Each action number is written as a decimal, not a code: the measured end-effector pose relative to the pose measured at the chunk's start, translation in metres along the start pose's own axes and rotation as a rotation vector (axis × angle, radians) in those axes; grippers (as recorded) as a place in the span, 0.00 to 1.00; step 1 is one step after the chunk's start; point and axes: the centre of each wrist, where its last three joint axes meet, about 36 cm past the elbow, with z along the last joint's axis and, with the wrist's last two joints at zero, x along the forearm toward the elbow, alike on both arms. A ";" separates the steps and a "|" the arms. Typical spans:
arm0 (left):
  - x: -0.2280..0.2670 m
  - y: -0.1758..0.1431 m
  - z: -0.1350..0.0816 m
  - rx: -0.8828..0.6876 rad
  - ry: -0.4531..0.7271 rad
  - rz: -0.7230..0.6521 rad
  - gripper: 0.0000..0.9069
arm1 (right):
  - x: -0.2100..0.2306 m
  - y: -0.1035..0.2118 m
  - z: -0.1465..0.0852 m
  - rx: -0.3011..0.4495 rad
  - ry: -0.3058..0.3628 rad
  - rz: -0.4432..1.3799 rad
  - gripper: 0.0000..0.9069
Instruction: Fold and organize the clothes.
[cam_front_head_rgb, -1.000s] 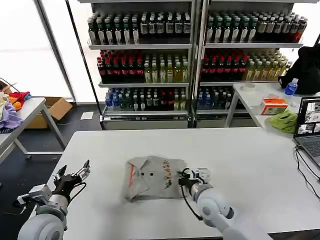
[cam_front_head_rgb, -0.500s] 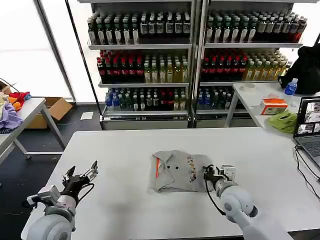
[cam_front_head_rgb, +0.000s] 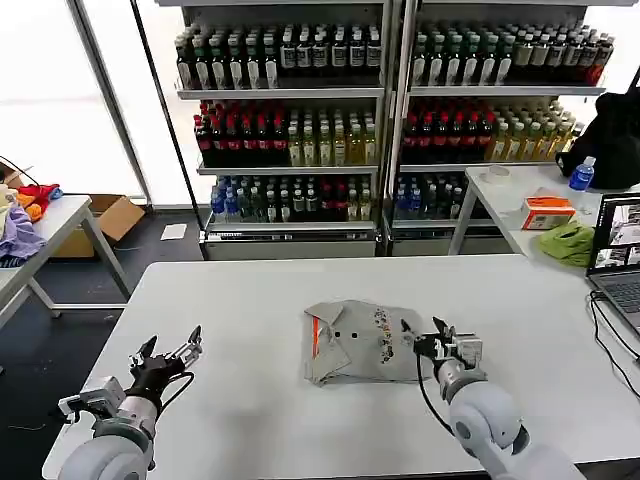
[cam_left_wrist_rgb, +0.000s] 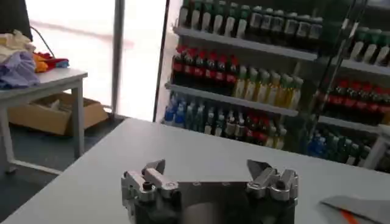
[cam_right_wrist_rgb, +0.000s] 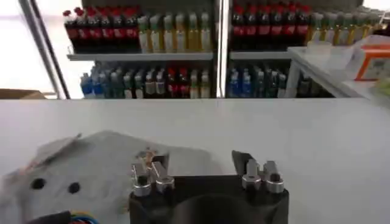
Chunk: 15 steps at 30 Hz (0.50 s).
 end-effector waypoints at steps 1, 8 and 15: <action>0.001 0.000 0.000 0.000 0.001 0.000 1.00 | 0.005 0.004 0.001 0.003 0.005 -0.014 1.00; 0.005 -0.004 0.004 0.003 0.007 0.005 1.00 | 0.036 0.017 0.005 -0.028 0.056 -0.078 1.00; 0.006 -0.006 0.008 0.004 0.016 0.006 1.00 | 0.047 0.014 0.005 -0.090 0.115 -0.079 1.00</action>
